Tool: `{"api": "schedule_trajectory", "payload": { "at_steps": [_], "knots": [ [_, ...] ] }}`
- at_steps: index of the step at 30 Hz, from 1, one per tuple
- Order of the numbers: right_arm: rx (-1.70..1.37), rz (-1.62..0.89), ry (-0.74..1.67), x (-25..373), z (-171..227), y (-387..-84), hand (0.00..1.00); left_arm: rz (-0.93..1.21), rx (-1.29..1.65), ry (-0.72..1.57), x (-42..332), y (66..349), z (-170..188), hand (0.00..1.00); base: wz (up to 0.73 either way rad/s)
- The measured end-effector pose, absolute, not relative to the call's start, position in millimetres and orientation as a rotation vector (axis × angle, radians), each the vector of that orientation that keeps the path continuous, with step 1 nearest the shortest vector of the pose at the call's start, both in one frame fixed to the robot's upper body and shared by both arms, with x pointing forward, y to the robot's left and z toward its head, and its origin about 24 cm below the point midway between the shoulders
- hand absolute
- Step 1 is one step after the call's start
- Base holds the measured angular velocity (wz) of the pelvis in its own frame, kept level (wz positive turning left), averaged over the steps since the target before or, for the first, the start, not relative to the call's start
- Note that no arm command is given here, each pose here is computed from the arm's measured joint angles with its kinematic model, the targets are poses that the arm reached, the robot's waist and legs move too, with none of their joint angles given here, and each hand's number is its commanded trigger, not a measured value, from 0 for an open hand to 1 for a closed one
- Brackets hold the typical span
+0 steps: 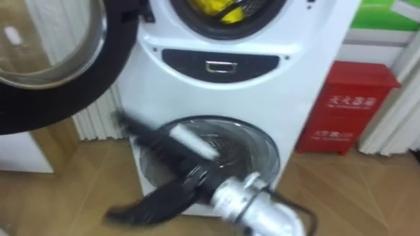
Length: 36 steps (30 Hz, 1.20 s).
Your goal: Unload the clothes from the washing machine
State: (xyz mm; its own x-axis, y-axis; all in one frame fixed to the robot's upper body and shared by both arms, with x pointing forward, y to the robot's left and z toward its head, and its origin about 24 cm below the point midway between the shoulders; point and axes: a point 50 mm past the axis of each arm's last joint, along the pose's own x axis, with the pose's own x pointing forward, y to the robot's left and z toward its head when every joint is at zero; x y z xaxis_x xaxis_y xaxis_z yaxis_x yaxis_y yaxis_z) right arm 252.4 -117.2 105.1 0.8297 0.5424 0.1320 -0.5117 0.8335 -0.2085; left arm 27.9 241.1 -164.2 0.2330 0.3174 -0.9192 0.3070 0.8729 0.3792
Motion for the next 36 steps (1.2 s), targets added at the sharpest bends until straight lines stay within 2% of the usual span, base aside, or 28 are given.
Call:
{"api": "schedule_trajectory", "payload": {
  "at_steps": [6, 9, 20, 36],
  "knots": [
    [-0.237, 0.259, -0.304, 263.2, 134.9, -160.9, 0.00, 0.083, 0.498, 1.373, 21.3, 245.3, -163.4, 0.00, 0.00],
    [-0.269, 0.179, -0.361, 269.1, 149.5, -167.9, 0.00, 0.089, 0.494, 1.381, 20.3, 246.4, -163.3, 0.00, 0.00],
    [-0.281, 0.078, -0.477, 287.0, 180.4, -163.8, 0.00, 0.075, 0.499, 1.409, 17.8, 248.1, -163.4, 0.00, 0.00],
    [-0.319, 0.024, -0.361, 312.6, 163.4, -172.4, 0.00, 0.115, 0.471, 1.449, 13.7, 253.7, -162.3, 0.00, 0.04]
  ]
}}
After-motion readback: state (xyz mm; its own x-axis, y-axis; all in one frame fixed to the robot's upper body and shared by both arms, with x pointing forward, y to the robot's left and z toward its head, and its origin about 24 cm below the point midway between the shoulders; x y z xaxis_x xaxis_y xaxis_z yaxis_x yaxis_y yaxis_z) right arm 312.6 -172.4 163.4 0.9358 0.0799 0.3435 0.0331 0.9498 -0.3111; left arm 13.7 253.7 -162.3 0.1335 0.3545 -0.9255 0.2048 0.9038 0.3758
